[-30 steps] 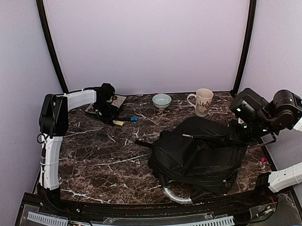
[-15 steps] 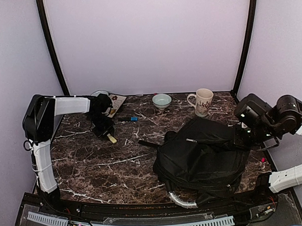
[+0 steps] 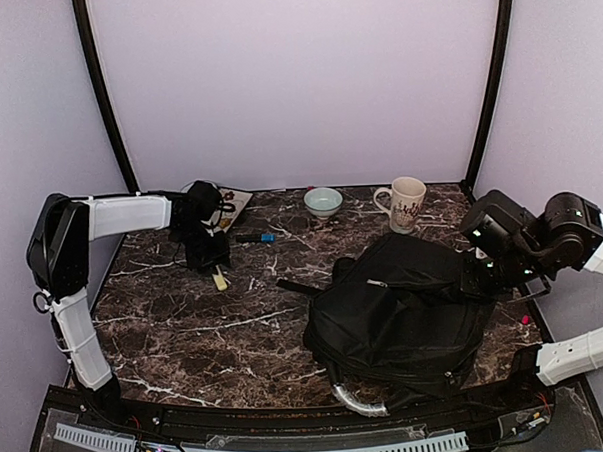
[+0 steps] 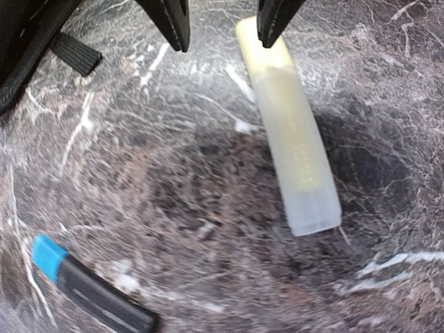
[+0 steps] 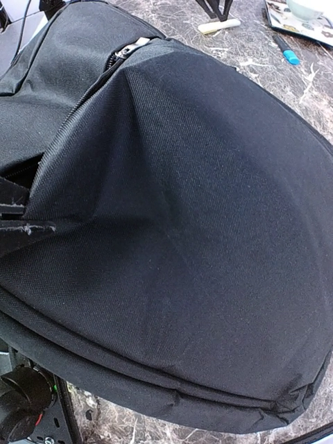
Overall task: Pack the student bag
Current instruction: Move the pen to the center of the board, then pick up the pen at the center of the board, then place the pen in the upper front pocket of the bag, then move the pen to the center of the board.
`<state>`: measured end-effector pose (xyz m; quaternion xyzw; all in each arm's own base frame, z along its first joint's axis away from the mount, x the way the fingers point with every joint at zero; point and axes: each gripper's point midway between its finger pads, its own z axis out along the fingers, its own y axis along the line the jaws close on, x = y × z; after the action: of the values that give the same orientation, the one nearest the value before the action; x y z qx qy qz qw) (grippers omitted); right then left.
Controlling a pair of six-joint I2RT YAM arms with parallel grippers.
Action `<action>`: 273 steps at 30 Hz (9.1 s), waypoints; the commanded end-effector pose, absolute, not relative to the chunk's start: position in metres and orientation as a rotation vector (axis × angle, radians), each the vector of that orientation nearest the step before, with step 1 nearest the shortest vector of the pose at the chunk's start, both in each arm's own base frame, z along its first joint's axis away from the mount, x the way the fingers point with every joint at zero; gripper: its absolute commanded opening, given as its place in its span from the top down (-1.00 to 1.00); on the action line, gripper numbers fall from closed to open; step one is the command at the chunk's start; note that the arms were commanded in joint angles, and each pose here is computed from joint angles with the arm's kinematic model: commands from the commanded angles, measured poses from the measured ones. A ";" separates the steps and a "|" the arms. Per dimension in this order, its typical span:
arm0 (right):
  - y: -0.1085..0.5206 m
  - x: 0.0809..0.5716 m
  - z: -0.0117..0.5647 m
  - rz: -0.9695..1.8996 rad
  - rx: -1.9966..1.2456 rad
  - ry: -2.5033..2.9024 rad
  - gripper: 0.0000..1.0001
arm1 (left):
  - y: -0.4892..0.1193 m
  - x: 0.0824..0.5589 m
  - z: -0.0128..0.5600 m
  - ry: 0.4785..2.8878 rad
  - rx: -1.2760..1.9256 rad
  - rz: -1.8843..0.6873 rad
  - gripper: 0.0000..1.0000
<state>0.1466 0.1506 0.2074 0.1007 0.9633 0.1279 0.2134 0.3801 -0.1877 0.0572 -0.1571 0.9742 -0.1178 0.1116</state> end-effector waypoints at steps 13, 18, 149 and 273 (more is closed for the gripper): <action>0.176 0.170 0.214 0.449 0.320 2.583 1.00 | -0.161 0.368 0.131 2.561 -0.100 0.072 -0.52; 0.184 0.180 0.219 0.446 0.316 2.549 1.00 | -0.178 0.347 0.107 2.659 -0.062 -0.098 -0.76; 0.353 0.160 0.257 0.661 -0.403 2.467 1.00 | -0.399 0.195 0.188 2.469 1.490 -0.724 1.00; 0.206 0.171 0.269 0.503 0.329 2.388 1.00 | -0.195 0.407 0.006 2.978 -1.005 -0.446 0.62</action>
<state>0.1634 0.2028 0.2504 0.0945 0.9340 0.1494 0.3104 0.4570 -0.2237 0.0286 -0.3657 0.9045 -0.2187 0.0174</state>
